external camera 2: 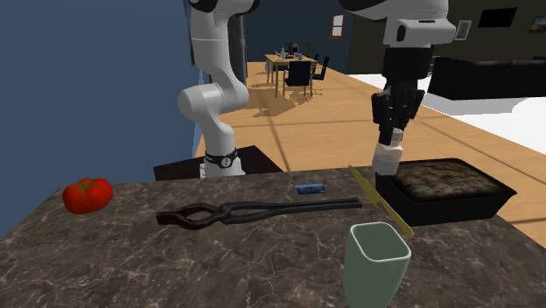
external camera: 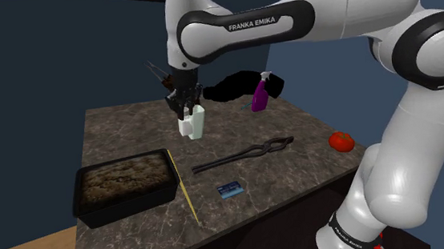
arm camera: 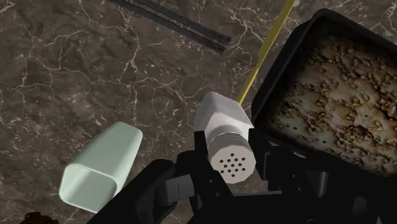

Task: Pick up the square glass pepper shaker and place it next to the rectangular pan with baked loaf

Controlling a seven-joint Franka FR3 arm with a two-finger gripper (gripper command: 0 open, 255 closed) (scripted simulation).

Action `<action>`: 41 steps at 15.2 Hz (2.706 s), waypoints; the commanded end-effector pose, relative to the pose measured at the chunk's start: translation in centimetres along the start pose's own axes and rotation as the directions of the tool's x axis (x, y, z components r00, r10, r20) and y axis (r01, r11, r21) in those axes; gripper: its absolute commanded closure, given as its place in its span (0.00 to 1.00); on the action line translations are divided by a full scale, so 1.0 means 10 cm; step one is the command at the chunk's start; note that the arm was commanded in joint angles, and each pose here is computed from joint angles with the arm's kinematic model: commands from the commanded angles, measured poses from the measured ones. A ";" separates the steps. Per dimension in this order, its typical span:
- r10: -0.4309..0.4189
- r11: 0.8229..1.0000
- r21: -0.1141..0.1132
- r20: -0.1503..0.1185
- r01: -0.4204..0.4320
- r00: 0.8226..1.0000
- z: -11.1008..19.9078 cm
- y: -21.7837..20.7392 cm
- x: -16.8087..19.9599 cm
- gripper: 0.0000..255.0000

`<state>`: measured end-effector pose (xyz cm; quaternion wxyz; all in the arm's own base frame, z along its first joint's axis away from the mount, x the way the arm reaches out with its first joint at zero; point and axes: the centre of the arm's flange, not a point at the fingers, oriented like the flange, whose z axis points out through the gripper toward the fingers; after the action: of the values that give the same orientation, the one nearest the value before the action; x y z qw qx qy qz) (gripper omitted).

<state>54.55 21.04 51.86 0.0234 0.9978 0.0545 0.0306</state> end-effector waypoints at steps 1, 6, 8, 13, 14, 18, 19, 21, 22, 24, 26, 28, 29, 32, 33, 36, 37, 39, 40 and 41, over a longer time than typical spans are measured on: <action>0.000 1.000 0.000 0.000 0.000 1.000 0.11 -0.03 -0.01 1.00; 0.000 1.000 0.000 0.000 0.000 1.000 0.37 -0.04 -0.03 1.00; 0.000 1.000 0.000 0.000 0.000 1.000 0.48 -0.05 -0.04 1.00; 0.000 1.000 0.000 0.000 0.000 1.000 0.74 -0.06 -0.05 1.00; 0.000 1.000 0.000 0.000 0.000 1.000 0.79 -0.06 -0.05 1.00; 0.000 1.000 0.000 0.000 0.000 1.000 1.00 -0.07 -0.07 1.00; 0.000 1.000 0.000 0.000 0.000 1.000 1.06 -0.08 -0.07 1.00; 0.000 1.000 0.000 0.000 0.000 1.000 1.16 -0.08 -0.08 1.00; 0.000 1.000 0.000 0.000 0.000 1.000 1.21 -0.09 -0.08 1.00; 0.000 1.000 0.000 0.000 0.000 1.000 1.32 -0.09 -0.09 1.00; 0.000 1.000 0.000 0.000 0.000 1.000 1.42 -0.10 -0.09 1.00; 0.000 1.000 0.000 0.000 0.000 1.000 1.44 -0.10 -0.09 1.00; 0.000 1.000 0.000 0.000 0.000 1.000 1.44 -0.10 -0.09 1.00; 0.000 1.000 0.000 0.000 0.000 1.000 1.44 -0.10 -0.09 1.00; 0.000 1.000 0.000 0.000 0.000 1.000 1.44 -0.10 -0.09 1.00; 0.000 1.000 0.000 0.000 0.000 1.000 1.44 -0.10 -0.09 0.00; 0.000 1.000 0.000 0.000 0.000 1.000 1.44 -0.10 -0.09 0.00; 0.000 1.000 0.000 0.000 0.000 1.000 1.44 -0.10 -0.09 0.00; 0.000 1.000 0.000 0.000 0.000 1.000 1.44 -0.10 -0.09 0.00; 0.000 1.000 0.000 0.000 0.000 1.000 1.31 -0.10 -0.09 0.00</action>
<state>54.43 21.23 37.99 0.0232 0.9978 0.0543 0.0308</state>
